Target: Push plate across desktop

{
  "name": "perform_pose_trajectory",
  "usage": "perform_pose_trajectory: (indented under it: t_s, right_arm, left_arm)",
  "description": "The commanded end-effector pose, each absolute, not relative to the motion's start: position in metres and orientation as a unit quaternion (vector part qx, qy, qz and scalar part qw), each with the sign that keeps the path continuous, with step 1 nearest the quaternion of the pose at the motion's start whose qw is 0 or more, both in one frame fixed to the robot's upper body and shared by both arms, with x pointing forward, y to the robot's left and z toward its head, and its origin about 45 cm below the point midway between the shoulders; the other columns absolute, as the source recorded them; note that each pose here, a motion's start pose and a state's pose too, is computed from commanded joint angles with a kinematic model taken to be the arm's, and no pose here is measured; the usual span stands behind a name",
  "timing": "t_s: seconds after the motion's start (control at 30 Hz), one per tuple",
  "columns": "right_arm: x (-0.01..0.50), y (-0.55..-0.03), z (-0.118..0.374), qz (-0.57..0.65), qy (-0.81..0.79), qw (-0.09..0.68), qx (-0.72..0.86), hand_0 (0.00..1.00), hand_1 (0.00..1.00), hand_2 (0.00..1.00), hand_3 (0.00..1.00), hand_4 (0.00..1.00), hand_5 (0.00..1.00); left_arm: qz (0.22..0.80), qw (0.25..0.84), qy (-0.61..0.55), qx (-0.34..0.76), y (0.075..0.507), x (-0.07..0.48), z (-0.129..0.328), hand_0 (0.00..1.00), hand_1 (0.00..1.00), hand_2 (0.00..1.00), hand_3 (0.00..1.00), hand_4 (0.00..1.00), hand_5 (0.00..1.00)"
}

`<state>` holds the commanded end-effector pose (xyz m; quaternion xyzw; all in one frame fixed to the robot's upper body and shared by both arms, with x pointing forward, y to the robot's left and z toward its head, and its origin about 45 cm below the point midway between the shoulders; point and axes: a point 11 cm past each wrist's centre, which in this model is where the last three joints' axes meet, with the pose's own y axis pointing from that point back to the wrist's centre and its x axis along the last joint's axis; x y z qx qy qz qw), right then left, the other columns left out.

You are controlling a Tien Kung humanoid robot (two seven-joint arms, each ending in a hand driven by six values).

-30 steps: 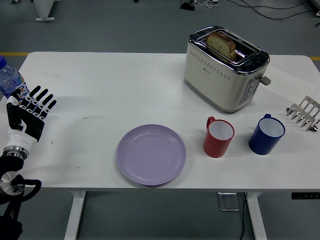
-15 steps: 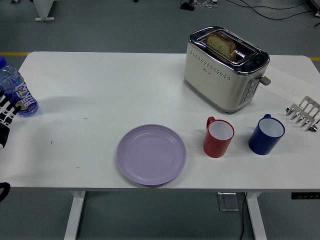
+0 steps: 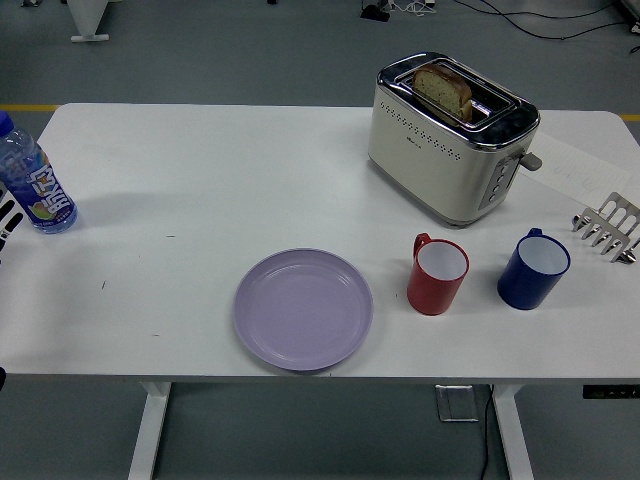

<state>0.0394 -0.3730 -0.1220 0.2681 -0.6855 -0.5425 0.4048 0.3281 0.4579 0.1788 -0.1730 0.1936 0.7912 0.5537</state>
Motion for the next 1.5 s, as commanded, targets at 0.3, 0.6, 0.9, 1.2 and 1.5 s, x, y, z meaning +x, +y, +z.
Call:
perform_pose_trajectory:
  t_s: [0.3, 0.6, 0.9, 1.2, 1.5]
  right_arm:
    - [0.036, -0.372, -0.122, -0.544, -0.683, 0.408, 0.266, 0.582, 0.521, 0.611, 0.596, 0.289, 0.578]
    - [0.036, -0.373, -0.122, -0.544, -0.683, 0.409, 0.265, 0.582, 0.521, 0.611, 0.596, 0.286, 0.574]
    - [0.037, -0.373, -0.122, -0.543, -0.686, 0.406, 0.263, 0.582, 0.521, 0.611, 0.596, 0.285, 0.573]
    - [0.043, -0.373, -0.121, -0.543, -0.687, 0.403, 0.266, 0.582, 0.521, 0.611, 0.596, 0.285, 0.573]
    - [0.050, -0.373, -0.120, -0.541, -0.688, 0.403, 0.268, 0.582, 0.521, 0.611, 0.595, 0.283, 0.573]
  left_arm:
    - [0.796, 0.545, 0.199, -0.171, 0.462, 0.324, 0.175, 0.749, 0.747, 0.718, 0.688, 0.583, 0.998]
    - [0.801, 0.537, 0.201, -0.173, 0.465, 0.322, 0.173, 0.749, 0.747, 0.717, 0.686, 0.584, 0.998]
    - [0.802, 0.533, 0.205, -0.175, 0.466, 0.320, 0.172, 0.749, 0.745, 0.716, 0.686, 0.585, 0.998]
    - [0.800, 0.535, 0.199, -0.185, 0.465, 0.325, 0.179, 0.749, 0.745, 0.714, 0.685, 0.585, 0.998]
    - [0.803, 0.529, 0.195, -0.192, 0.471, 0.322, 0.181, 0.749, 0.744, 0.714, 0.684, 0.586, 0.998]
